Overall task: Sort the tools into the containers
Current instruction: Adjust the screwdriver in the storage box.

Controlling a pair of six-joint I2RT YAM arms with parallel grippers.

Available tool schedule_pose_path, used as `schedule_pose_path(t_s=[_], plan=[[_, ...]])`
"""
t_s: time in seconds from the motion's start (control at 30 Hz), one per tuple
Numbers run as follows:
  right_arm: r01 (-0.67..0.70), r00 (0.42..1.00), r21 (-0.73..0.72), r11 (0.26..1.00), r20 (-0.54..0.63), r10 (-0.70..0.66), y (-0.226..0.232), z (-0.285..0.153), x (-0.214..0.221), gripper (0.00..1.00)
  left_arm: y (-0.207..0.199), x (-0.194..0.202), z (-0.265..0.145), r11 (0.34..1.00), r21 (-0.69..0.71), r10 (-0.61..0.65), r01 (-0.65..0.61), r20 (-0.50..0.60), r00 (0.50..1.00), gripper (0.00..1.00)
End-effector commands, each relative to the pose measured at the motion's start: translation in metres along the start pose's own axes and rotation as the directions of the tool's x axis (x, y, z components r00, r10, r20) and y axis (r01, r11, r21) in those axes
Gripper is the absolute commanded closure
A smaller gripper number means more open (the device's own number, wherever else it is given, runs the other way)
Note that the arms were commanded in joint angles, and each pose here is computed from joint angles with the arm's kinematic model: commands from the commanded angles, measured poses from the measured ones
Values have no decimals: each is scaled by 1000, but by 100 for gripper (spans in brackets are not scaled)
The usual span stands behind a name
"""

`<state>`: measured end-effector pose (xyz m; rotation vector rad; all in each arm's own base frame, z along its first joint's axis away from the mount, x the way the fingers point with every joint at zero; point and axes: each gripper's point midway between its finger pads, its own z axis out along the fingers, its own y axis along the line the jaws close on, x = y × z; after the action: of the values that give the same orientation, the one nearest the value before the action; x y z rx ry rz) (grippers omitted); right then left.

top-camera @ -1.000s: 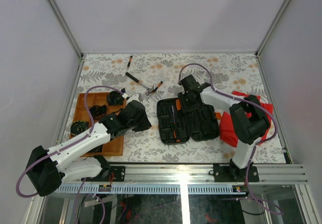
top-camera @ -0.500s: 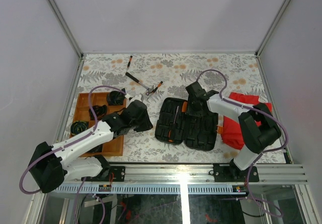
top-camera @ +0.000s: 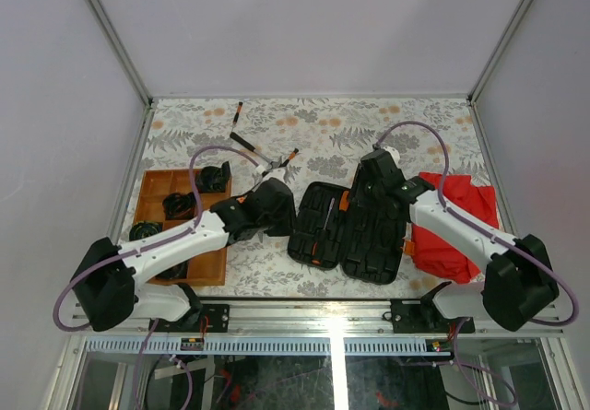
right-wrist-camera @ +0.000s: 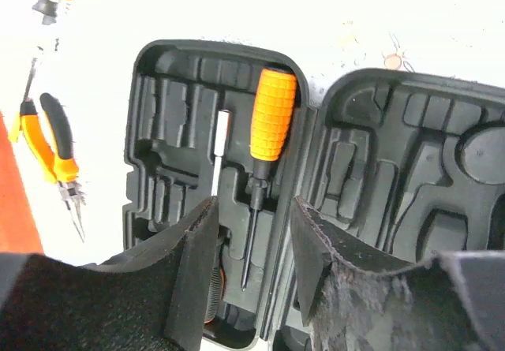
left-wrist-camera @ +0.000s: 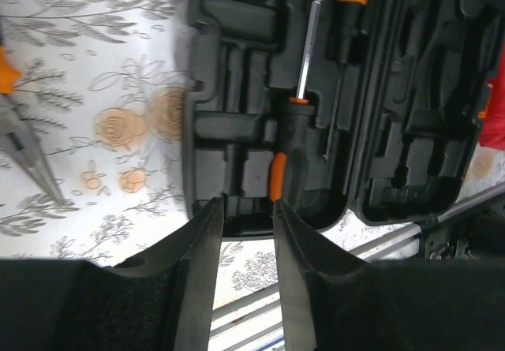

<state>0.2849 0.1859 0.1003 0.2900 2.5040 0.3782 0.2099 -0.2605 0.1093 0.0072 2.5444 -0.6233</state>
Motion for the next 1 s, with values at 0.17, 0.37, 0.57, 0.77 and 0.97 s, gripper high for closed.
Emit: schedule_pose_path(t_s=[0.17, 0.37, 0.57, 0.77, 0.97], plan=[[89, 994, 15, 996, 60, -90, -8, -2, -8, 50, -46, 0, 14, 989, 57, 135, -138, 55, 989, 66], [86, 994, -30, 996, 74, -83, -2, -5, -8, 49, -60, 14, 30, 979, 69, 190, -192, 28, 981, 67], [97, 992, -106, 990, 96, -87, 12, -9, -12, 49, -65, 21, 47, 972, 67, 225, -225, 5, 974, 70], [119, 991, -151, 981, 80, -108, 19, -12, -8, 49, -63, 28, 64, 965, 56, 260, -258, -27, 965, 73], [127, 992, -174, 976, 45, -121, 23, -10, -2, 51, -60, 34, 73, 961, 47, 273, -271, -53, 961, 76]])
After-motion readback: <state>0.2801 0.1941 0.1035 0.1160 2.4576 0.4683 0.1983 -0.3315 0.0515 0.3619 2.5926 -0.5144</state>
